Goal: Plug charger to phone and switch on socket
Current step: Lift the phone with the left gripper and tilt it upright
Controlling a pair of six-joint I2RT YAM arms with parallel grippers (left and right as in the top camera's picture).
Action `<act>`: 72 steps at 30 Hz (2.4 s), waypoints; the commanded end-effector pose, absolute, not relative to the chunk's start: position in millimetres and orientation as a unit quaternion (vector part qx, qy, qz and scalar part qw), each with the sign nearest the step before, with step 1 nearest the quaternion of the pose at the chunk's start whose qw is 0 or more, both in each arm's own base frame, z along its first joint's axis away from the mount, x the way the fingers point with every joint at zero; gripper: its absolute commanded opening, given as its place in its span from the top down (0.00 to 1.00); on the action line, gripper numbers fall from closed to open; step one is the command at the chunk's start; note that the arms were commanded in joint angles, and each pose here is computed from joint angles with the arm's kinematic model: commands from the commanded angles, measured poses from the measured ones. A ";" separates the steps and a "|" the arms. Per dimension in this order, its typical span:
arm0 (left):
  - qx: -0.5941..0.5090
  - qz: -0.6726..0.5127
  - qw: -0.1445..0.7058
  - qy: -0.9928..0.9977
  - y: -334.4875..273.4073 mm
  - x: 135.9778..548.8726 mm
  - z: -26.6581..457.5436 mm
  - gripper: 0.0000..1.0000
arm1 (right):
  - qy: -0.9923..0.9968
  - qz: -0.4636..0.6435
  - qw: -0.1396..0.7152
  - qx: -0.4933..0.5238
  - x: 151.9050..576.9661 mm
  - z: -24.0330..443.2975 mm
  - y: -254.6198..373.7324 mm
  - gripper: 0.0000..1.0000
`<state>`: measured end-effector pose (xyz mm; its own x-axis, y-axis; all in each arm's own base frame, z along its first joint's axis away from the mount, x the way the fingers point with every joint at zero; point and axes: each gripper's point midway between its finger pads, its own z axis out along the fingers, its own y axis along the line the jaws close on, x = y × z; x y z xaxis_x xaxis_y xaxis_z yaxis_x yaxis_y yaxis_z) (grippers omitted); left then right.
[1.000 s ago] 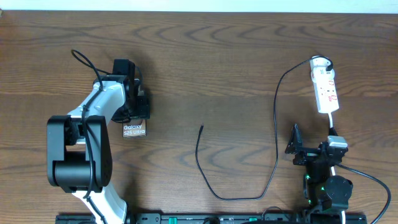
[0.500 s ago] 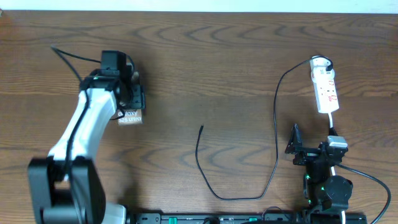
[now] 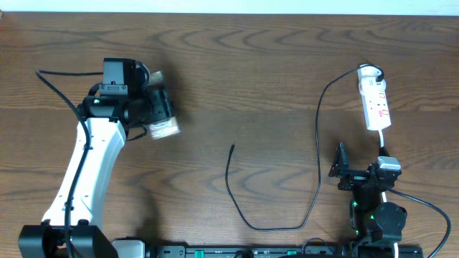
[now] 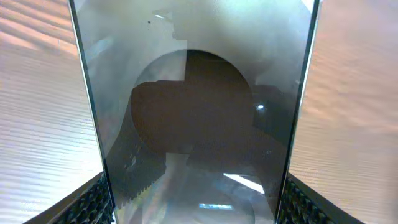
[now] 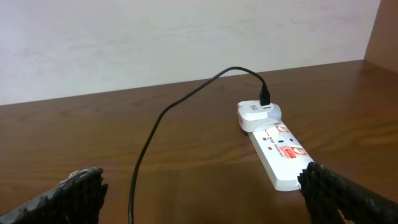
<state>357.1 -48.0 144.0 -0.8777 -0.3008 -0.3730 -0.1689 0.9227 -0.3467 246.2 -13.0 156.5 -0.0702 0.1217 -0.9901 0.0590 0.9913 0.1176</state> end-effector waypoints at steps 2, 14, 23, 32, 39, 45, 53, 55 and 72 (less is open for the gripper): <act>-0.176 -0.354 0.175 0.902 -105.1 357.0 189.0 0.93 | 0.731 0.018 0.679 0.057 245.9 156.3 -13.5 0.01; -0.386 -0.576 -0.119 0.711 -137.6 329.7 255.3 0.93 | 0.731 0.018 0.679 0.057 245.9 156.3 -13.5 0.01; -0.441 -0.580 -0.154 0.668 -122.8 333.4 260.1 0.92 | 0.731 0.018 0.679 0.057 245.9 156.3 -13.5 0.01; -0.443 -0.579 -0.154 0.667 -122.1 333.7 260.0 0.93 | 0.731 0.018 0.679 0.057 245.9 156.3 -13.5 0.01; -0.444 -0.579 -0.155 0.666 -121.9 333.8 260.0 0.93 | 0.731 0.018 0.679 0.057 245.9 156.3 -13.5 0.01; -0.444 -0.579 -0.155 0.666 -121.9 333.8 260.0 0.93 | 0.731 0.018 0.679 0.057 245.9 156.3 -13.5 0.01; -0.444 -0.579 -0.154 0.666 -121.9 333.8 259.9 0.93 | 0.731 0.018 0.679 0.057 245.9 156.3 -13.5 0.01; -0.445 -0.578 -0.153 0.667 -121.6 334.1 259.5 0.93 | 0.731 0.018 0.679 0.057 245.9 156.3 -13.5 0.01; -0.547 -0.278 0.047 0.789 -48.3 333.5 155.8 0.93 | 0.731 0.018 0.679 0.057 245.9 156.3 -13.5 0.01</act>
